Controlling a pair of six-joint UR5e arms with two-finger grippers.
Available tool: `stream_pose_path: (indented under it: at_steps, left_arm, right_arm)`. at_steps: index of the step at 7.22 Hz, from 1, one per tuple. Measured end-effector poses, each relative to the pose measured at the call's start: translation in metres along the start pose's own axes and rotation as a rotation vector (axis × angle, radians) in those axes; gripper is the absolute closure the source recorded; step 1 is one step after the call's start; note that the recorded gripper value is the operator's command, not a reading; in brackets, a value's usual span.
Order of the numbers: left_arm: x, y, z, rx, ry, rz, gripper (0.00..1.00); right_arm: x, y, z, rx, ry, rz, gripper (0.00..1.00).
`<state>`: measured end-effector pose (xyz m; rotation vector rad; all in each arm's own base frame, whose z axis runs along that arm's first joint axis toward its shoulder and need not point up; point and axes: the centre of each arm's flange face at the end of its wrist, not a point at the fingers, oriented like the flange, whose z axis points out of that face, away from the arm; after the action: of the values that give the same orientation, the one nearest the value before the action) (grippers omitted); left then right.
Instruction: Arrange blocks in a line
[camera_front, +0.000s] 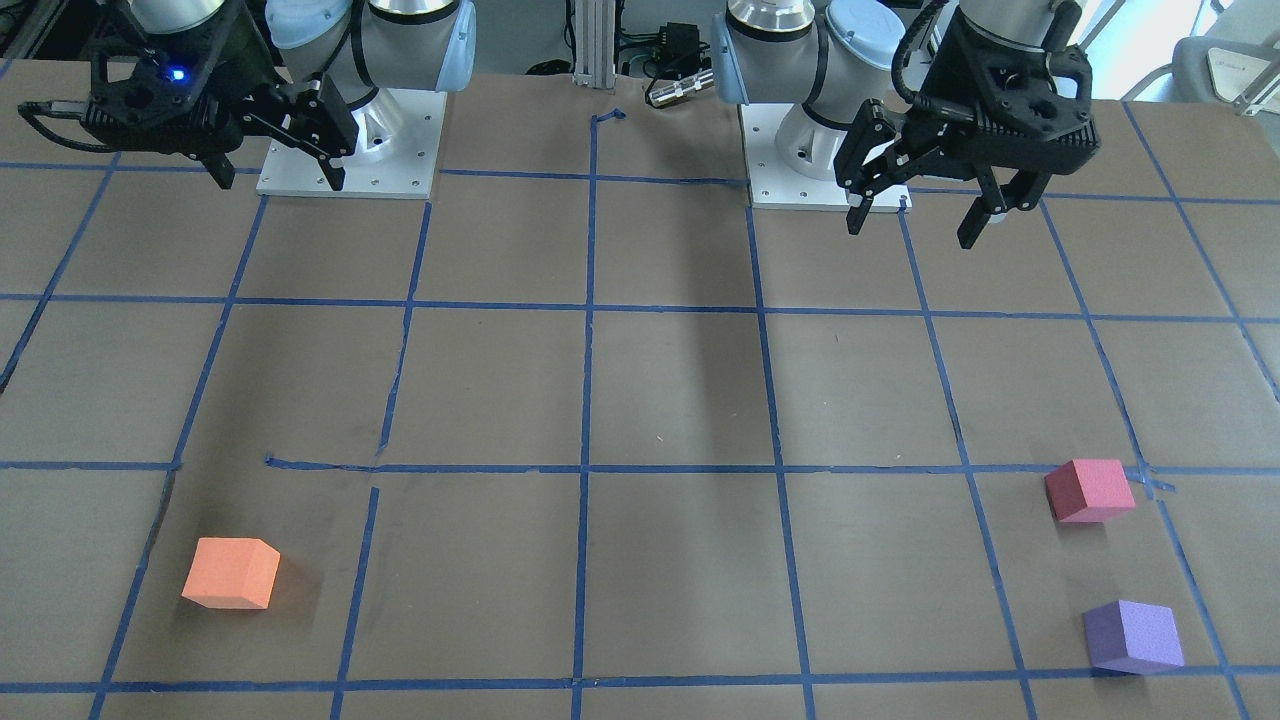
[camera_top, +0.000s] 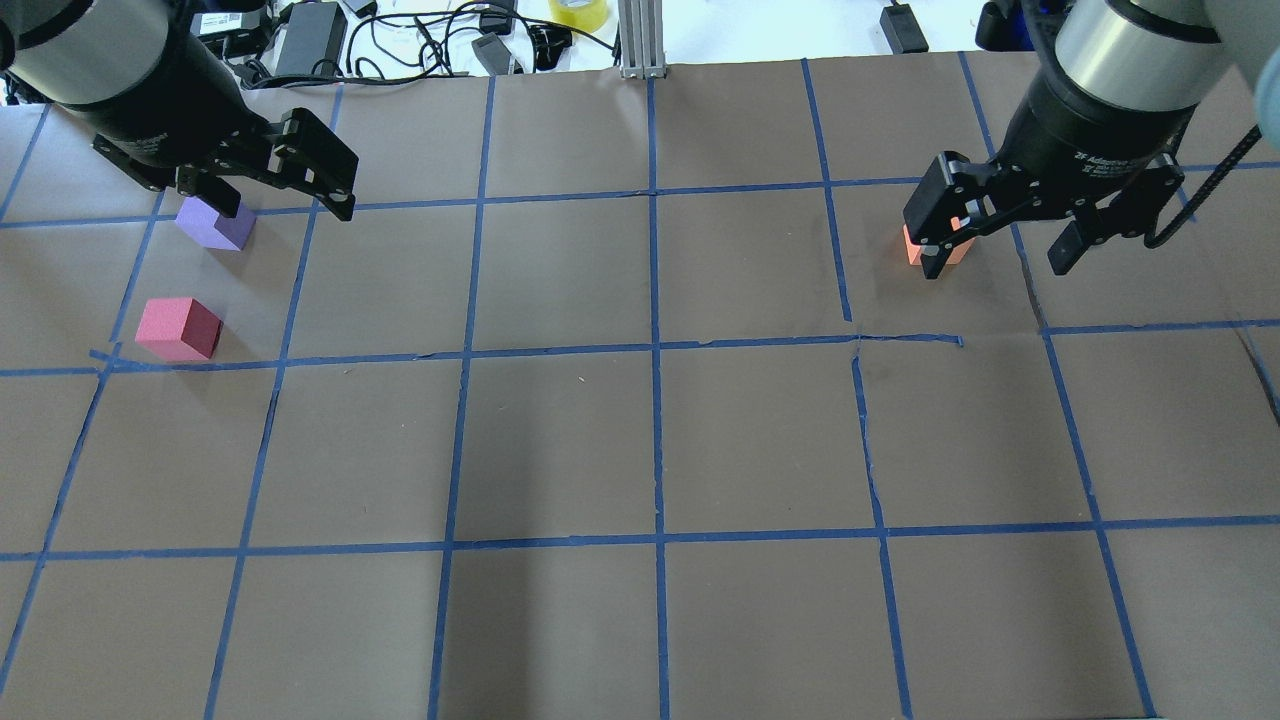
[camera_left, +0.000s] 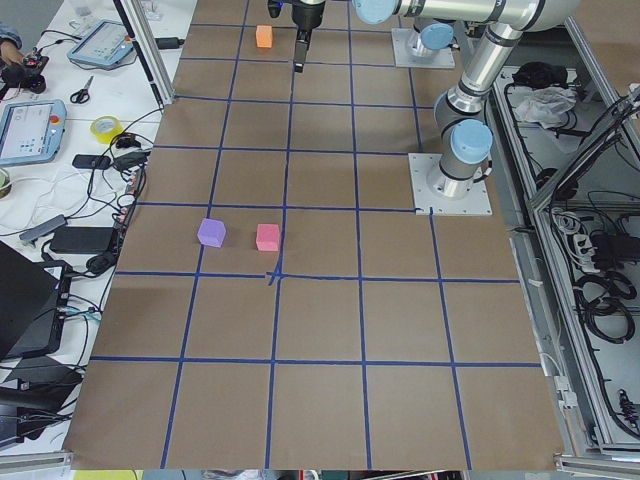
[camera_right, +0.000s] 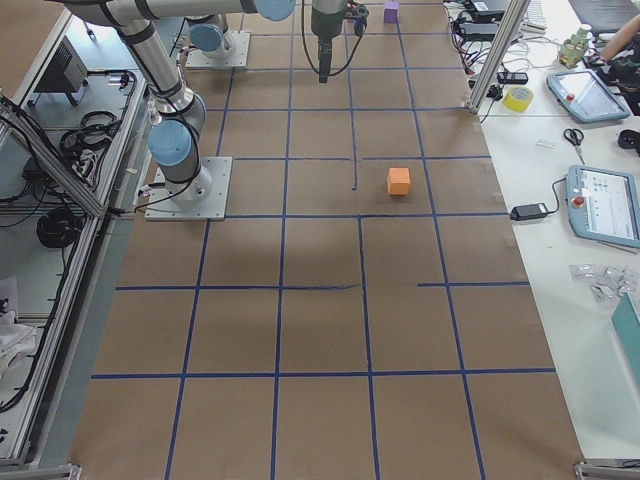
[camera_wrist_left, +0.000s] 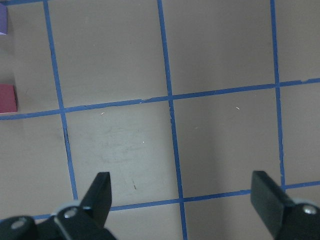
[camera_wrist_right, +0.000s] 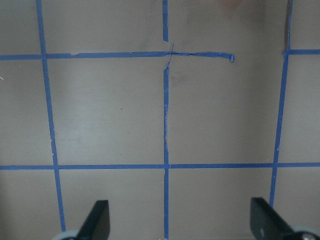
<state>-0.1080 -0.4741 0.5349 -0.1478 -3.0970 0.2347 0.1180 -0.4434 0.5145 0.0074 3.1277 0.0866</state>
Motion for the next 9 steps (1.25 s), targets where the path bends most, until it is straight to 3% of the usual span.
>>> stream_pose_path:
  at_steps: [9]
  left_arm:
    - [-0.0002,-0.0001,-0.0002,0.001,0.0,-0.001,0.0]
  right_arm:
    - [0.0024,-0.0006,-0.0027,0.005,0.012,0.012,0.0]
